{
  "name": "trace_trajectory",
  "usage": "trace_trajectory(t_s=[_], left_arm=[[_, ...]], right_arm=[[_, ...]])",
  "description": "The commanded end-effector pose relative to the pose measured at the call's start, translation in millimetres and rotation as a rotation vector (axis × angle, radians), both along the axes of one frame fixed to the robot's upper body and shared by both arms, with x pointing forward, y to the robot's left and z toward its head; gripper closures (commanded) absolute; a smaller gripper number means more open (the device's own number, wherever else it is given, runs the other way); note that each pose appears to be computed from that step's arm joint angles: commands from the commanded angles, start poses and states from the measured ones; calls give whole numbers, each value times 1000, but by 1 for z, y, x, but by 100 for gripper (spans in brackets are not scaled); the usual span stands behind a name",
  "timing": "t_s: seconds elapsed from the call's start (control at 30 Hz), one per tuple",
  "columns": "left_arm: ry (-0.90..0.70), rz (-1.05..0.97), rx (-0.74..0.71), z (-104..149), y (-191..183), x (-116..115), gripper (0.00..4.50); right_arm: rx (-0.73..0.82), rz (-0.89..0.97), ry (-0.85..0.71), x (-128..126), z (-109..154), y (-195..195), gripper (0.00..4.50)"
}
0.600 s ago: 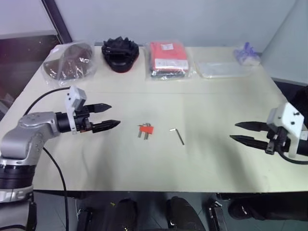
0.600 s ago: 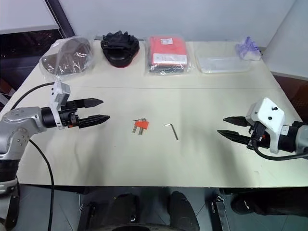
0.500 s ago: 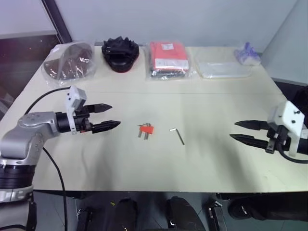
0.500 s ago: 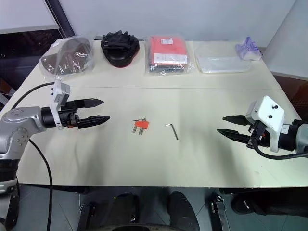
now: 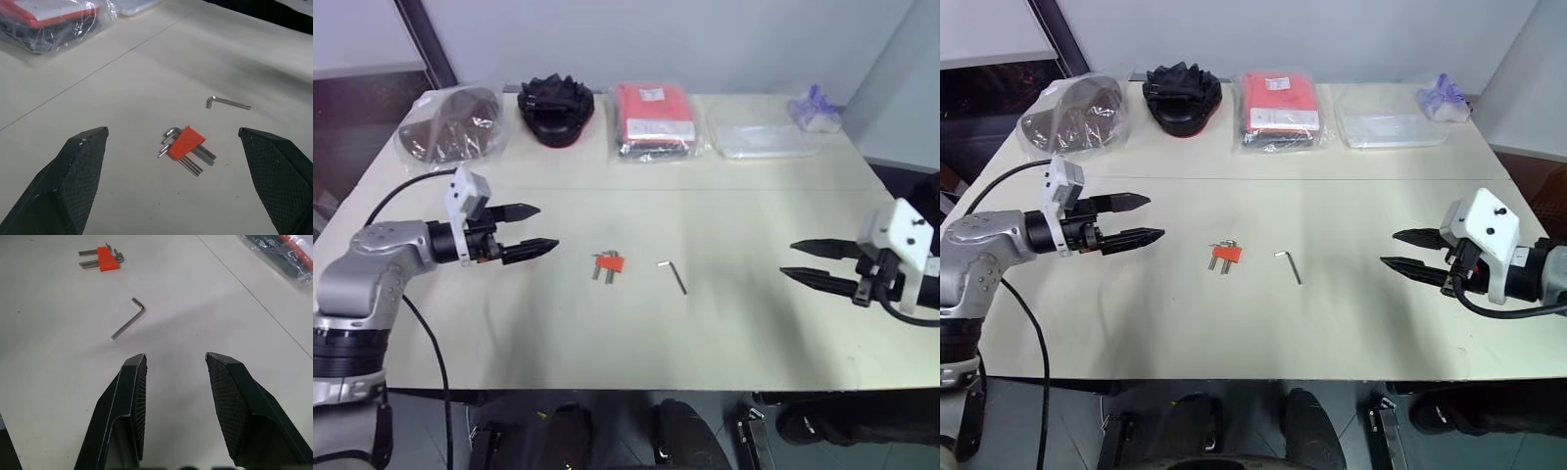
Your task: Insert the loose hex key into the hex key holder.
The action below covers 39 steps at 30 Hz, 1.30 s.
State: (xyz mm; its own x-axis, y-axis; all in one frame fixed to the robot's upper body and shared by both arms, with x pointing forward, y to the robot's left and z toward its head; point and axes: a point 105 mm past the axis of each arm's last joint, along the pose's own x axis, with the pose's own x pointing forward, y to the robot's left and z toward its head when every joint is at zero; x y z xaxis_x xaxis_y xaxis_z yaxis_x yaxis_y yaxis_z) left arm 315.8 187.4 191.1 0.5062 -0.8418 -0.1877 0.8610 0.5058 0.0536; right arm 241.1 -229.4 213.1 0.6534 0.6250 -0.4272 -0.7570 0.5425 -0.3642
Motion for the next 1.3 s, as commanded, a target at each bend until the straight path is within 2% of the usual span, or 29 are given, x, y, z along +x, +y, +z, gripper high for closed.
trace_trajectory(t_s=[0.03,0.4,0.57,0.67,0.73,0.87,0.9,1.13,1.3], left_arm=[[-46,-9,10,9,-4,0,4],[-50,-4,9,10,-6,-1,4],[-56,-2,4,9,-9,-2,4],[-57,-4,-8,7,-15,-2,4],[-55,-7,-13,5,-18,-3,0],[-51,-10,-17,3,-22,-3,0],[-51,-10,-17,3,-22,-4,0],[-37,-42,37,-8,-26,-13,0],[-3,-91,82,-21,-30,-27,0]], right_arm=[[-2,12,-43,0,9,4,251],[0,18,-64,6,10,7,251],[25,45,-103,19,8,21,251],[62,107,-102,31,-1,42,251],[77,147,-102,41,-10,57,201],[56,209,-91,59,-29,79,32],[34,231,-74,62,-36,83,5],[27,319,-89,113,-63,128,5],[40,379,-47,127,-82,155,5]])
